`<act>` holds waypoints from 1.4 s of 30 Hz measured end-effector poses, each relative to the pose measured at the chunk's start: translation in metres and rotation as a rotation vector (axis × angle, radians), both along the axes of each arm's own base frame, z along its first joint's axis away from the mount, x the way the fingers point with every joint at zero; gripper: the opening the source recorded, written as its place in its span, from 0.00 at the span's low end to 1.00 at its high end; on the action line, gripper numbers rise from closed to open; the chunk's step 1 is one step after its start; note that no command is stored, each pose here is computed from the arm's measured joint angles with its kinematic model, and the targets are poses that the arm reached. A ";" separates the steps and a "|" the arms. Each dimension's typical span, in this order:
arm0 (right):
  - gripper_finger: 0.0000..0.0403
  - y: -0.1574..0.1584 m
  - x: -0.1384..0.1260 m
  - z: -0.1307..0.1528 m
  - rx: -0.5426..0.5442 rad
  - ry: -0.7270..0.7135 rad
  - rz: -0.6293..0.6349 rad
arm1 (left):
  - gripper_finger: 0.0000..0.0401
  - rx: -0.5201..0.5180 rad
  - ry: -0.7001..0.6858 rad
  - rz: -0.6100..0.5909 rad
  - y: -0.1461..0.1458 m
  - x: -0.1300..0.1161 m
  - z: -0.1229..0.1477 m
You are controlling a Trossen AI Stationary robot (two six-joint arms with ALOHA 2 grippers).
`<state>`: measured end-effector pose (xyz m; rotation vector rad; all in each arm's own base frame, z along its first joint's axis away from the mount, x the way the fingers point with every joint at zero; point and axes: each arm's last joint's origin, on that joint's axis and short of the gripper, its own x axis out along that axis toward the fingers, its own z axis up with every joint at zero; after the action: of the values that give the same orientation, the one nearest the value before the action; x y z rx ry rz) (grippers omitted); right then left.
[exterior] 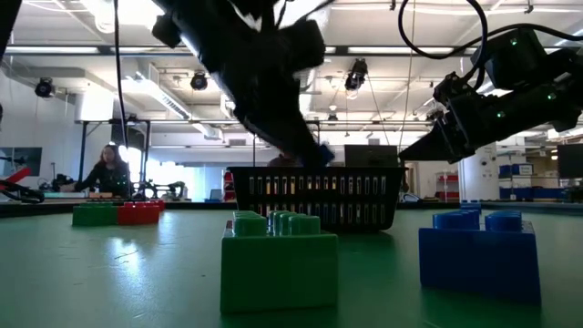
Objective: Sort & place blocks by color
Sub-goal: Put the blue game piece into the black bin
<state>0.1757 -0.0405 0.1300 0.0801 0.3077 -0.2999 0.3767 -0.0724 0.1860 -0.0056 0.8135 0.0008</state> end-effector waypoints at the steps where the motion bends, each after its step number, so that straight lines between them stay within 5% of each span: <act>1: 0.03 0.000 0.000 0.000 0.000 0.001 0.000 | 0.30 0.003 0.014 0.000 0.000 0.001 -0.005; 7: 0.03 0.000 0.000 0.000 0.001 0.003 0.000 | 0.31 0.008 0.043 0.002 0.000 0.005 -0.016; 13: 0.03 0.000 0.000 0.000 0.001 0.005 0.000 | 0.42 0.007 0.042 0.004 0.000 0.005 -0.016; 25: 0.03 0.000 0.000 -0.001 0.002 0.006 0.000 | 0.45 0.034 -0.059 -0.040 0.002 -0.006 0.019; 30: 0.03 0.000 -0.001 -0.002 0.003 0.012 0.000 | 0.38 0.042 -0.222 -0.066 0.006 -0.023 0.031; 42: 0.03 -0.001 -0.002 -0.001 -0.015 0.004 -0.048 | 0.12 0.043 -0.634 -0.022 0.045 -0.100 0.011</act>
<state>0.1742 -0.0416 0.1291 0.0724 0.3083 -0.3495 0.2769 -0.0272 0.1973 0.0422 0.1795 -0.0040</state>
